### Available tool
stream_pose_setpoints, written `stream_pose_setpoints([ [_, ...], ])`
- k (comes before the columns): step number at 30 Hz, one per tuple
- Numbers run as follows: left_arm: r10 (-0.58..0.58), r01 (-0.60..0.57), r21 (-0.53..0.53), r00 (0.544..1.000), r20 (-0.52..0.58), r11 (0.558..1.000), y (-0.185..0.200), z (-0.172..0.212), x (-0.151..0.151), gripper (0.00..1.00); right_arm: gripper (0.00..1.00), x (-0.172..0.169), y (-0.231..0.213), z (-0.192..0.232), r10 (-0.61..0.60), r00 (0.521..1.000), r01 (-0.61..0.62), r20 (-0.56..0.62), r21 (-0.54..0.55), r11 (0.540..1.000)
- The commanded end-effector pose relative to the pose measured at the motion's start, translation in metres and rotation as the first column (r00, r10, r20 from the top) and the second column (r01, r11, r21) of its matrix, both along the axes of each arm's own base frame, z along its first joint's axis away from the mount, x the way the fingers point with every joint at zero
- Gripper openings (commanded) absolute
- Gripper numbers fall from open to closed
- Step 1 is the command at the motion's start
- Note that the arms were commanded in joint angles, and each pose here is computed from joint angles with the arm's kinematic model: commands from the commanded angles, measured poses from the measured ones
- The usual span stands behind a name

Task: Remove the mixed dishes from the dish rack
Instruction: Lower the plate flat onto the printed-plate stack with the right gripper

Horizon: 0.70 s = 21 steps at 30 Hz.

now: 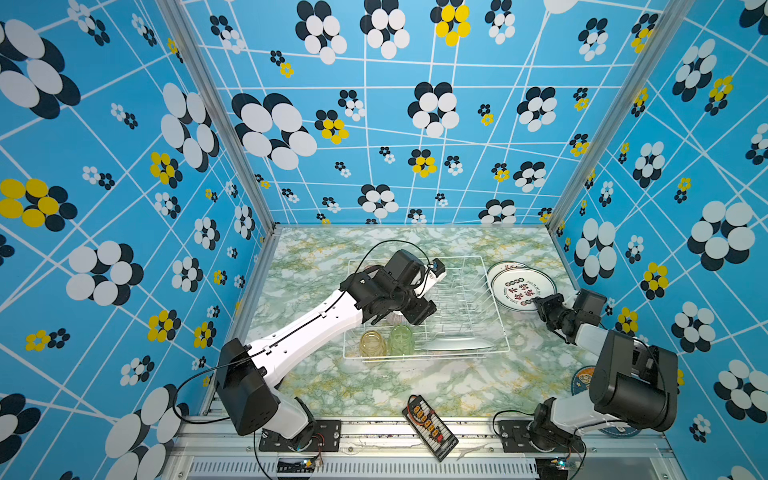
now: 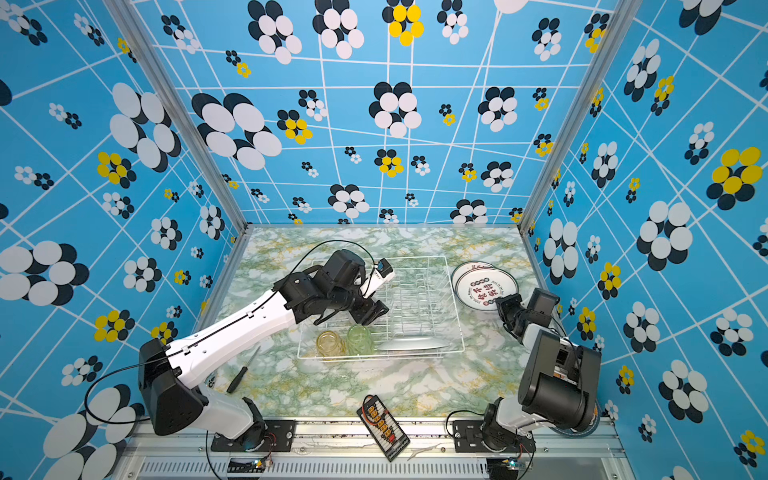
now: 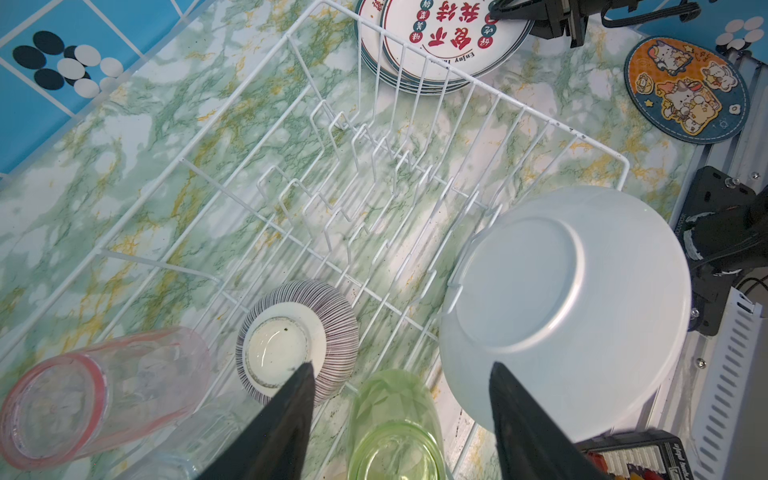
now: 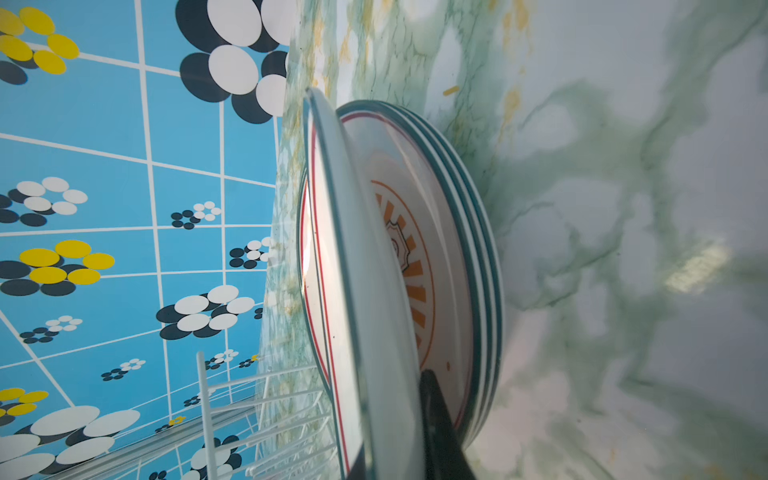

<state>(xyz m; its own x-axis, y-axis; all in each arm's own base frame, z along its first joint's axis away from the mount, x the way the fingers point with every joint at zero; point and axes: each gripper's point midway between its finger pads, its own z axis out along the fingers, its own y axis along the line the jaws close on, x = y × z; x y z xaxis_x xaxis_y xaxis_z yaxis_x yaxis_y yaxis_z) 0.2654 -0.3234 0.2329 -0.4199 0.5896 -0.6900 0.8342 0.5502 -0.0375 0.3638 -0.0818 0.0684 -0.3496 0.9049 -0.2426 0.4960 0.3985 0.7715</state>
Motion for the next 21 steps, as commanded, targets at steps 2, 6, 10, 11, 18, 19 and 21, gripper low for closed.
stream_pose_setpoints([
  [2,-0.005,0.005,0.020,1.000,0.008,1.000,0.001,0.001,-0.001,0.68,0.15,-0.003,0.000,0.001,0.040,0.999,-0.041,-0.033,-0.036,0.999],
  [6,-0.004,0.003,0.028,1.000,0.006,1.000,0.003,-0.001,-0.001,0.68,0.21,-0.009,0.000,-0.001,0.056,0.996,-0.060,-0.075,-0.056,0.997],
  [10,-0.005,0.005,0.030,1.000,0.008,1.000,0.003,-0.002,-0.001,0.68,0.27,-0.013,-0.001,0.002,0.067,0.993,-0.075,-0.094,-0.089,0.993],
  [11,-0.006,0.006,0.030,1.000,0.009,1.000,0.003,-0.002,-0.001,0.68,0.28,-0.014,-0.002,0.002,0.067,0.993,-0.077,-0.102,-0.097,0.992],
  [18,-0.009,0.009,0.039,1.000,0.005,0.999,0.004,-0.007,-0.003,0.68,0.45,-0.022,-0.009,0.006,0.063,0.986,-0.090,-0.157,-0.174,0.981],
  [19,-0.008,0.008,0.040,1.000,0.005,0.999,0.005,-0.007,-0.002,0.68,0.49,-0.024,-0.009,0.005,0.063,0.984,-0.095,-0.169,-0.186,0.978],
  [21,-0.007,0.007,0.043,1.000,0.005,0.999,0.005,-0.008,-0.002,0.68,0.60,-0.026,-0.010,0.005,0.063,0.979,-0.104,-0.194,-0.214,0.971],
])
